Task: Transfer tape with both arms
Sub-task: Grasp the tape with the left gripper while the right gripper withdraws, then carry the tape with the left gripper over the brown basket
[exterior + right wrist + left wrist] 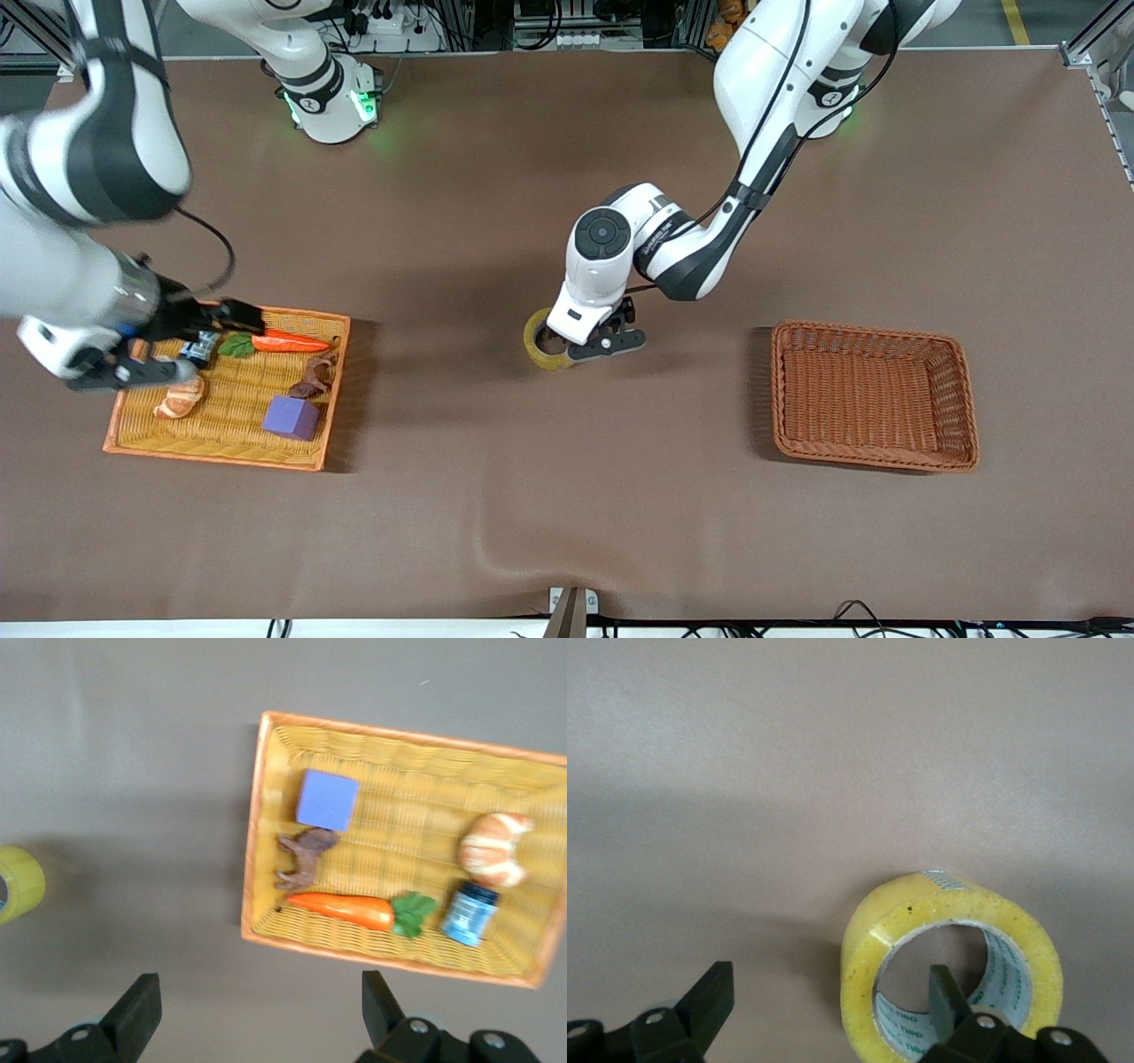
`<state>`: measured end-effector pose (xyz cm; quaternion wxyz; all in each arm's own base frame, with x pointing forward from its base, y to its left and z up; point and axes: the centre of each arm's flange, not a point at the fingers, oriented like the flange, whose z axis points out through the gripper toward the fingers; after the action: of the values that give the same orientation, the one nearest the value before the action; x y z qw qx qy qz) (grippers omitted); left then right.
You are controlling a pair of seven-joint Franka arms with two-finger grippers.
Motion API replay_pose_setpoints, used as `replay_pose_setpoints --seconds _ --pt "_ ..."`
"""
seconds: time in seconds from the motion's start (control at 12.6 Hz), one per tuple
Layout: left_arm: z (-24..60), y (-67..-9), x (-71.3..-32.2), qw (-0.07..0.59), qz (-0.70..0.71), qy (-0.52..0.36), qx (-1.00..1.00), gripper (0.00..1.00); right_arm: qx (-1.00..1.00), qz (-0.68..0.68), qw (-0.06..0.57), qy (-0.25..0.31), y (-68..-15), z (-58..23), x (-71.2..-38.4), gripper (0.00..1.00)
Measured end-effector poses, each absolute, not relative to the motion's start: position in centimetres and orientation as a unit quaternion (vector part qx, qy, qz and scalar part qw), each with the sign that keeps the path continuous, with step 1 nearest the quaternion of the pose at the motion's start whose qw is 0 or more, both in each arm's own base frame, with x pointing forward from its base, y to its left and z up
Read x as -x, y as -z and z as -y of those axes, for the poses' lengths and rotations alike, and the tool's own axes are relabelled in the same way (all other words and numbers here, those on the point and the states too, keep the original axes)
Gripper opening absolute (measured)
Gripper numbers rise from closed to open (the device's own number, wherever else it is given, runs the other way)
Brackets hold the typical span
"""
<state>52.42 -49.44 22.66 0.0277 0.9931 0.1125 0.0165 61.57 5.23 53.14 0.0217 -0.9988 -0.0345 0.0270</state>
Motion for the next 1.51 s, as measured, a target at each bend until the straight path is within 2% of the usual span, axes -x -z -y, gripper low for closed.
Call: replay_pose_setpoints --seconds 0.08,0.24,0.32,0.4,0.48,0.72,0.79,1.11,1.35,1.51 --pt "49.7 -22.1 -52.2 0.026 -0.11 -0.014 -0.993 0.96 0.999 0.031 0.019 -0.011 -55.5 -4.3 -60.1 1.0" --pt "50.1 -20.7 -51.5 0.02 -0.105 -0.007 -0.994 0.75 1.0 0.015 0.019 0.012 -58.9 -1.9 -57.8 1.0" --pt "50.5 -20.0 -51.0 0.017 -0.102 -0.004 -0.995 0.7 1.0 0.008 0.02 0.017 -59.9 -1.0 -56.9 1.0" --pt "50.8 -19.5 -50.8 0.019 -0.1 -0.003 -0.995 0.7 1.0 0.004 0.02 0.022 -60.7 -0.6 -56.4 1.0" --pt "50.9 -19.3 -50.7 0.022 -0.1 -0.005 -0.995 0.61 0.999 0.0 0.02 0.027 -61.1 -0.2 -56.2 1.0" --pt "50.1 -20.5 -52.6 0.032 -0.111 -0.022 -0.993 0.27 0.999 -0.013 0.019 0.031 -61.2 2.6 -56.1 1.0" --pt "48.7 -21.7 -54.4 0.036 -0.122 -0.034 -0.991 0.22 0.999 -0.015 0.018 0.031 -61.2 3.3 -56.0 1.0" --pt "37.6 -30.7 -61.6 0.027 -0.113 -0.068 -0.991 0.22 0.999 -0.022 0.017 0.019 -61.2 4.4 -55.5 1.0" --pt "25.4 -35.2 -64.4 -0.002 -0.018 -0.079 -0.997 0.22 1.0 -0.024 0.008 -0.004 -61.3 5.0 -54.9 1.0" --pt "16.9 -35.6 -65.5 -0.022 0.044 -0.065 -0.997 0.22 1.0 -0.018 -0.004 -0.013 -61.4 4.9 -54.6 1.0"
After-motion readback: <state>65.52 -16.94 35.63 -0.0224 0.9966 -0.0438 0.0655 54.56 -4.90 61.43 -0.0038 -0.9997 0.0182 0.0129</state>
